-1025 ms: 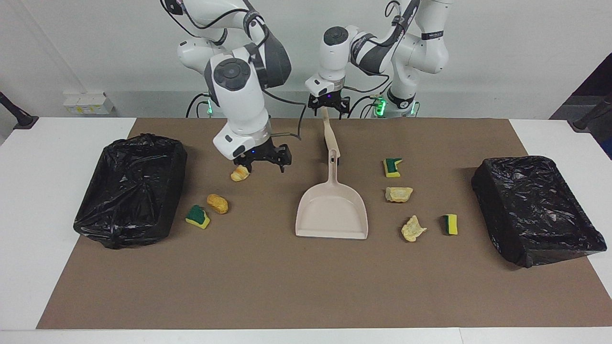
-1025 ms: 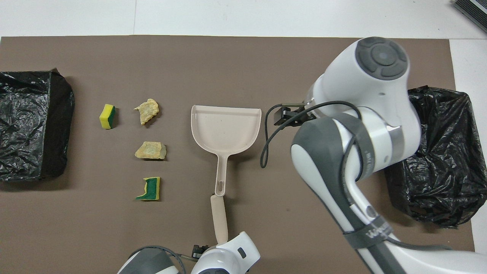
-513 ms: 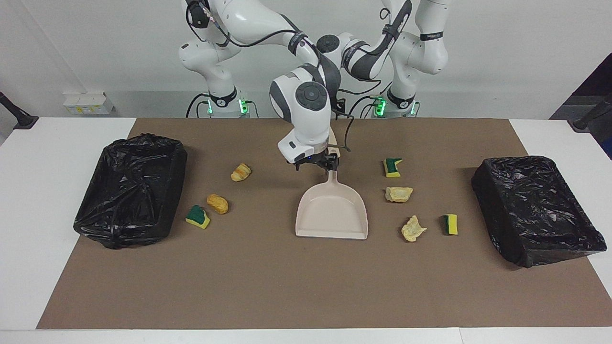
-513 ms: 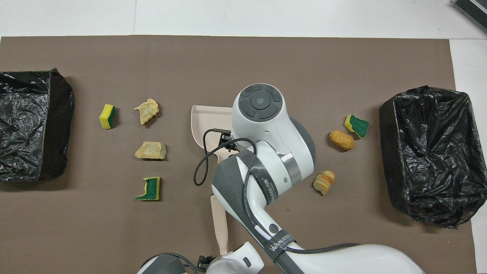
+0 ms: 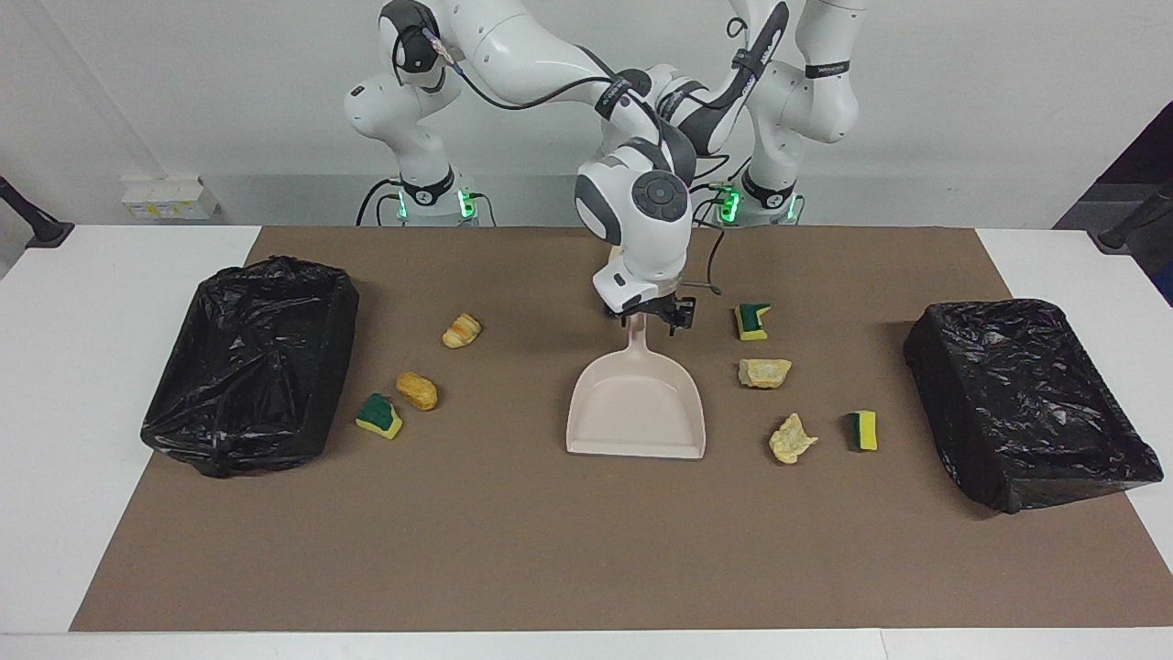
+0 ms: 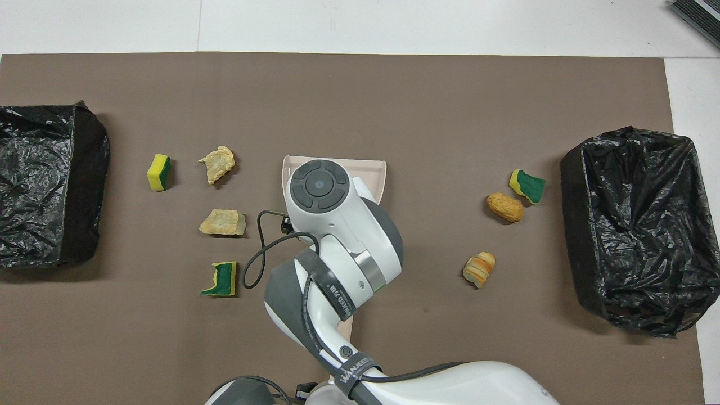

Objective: Sweep and dump trash in bin

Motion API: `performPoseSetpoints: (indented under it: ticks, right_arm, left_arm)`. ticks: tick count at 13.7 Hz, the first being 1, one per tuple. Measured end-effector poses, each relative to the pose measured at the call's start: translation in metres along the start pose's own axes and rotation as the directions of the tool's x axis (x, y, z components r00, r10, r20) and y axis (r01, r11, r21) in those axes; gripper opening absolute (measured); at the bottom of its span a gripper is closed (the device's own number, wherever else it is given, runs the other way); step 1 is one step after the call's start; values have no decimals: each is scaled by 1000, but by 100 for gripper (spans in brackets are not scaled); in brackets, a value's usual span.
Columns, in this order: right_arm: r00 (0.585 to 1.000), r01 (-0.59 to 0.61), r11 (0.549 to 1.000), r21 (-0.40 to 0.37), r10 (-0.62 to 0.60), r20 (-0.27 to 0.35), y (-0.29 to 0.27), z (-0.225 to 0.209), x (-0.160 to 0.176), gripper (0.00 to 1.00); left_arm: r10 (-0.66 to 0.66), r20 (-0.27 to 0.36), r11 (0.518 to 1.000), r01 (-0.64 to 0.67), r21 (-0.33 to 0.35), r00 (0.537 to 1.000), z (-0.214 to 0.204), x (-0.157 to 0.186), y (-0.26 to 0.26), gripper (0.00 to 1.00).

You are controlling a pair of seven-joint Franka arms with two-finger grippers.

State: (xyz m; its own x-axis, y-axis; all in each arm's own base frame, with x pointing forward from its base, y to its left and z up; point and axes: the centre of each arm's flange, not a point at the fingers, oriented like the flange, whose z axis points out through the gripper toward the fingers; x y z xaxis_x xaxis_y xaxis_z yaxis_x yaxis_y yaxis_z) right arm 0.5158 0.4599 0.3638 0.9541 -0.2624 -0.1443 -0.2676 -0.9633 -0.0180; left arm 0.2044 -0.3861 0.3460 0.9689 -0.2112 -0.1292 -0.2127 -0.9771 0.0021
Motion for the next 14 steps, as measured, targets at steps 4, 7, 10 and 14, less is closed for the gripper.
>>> performPoseSetpoints:
  ticks: [4,7,10,14]
  right_arm:
    - [1000,-13,1000,-23,14,20,11,12,2,81]
    - [1000,-17,1000,-21,17,19,15,8,4,48]
    - [1000,-1,1000,-17,2,24,9,7,-5,33]
    - [1000,-4,1000,-9,5,17,14,-1,0,33]
  left_arm:
    - [-17,44,1000,16,24,999,-14,11,-11,27]
    - [11,74,999,-13,32,997,-45,25,-43,27]
    - [34,83,999,-35,8,996,-85,49,-103,27]
    - [34,27,999,-34,4,999,-115,88,-184,27]
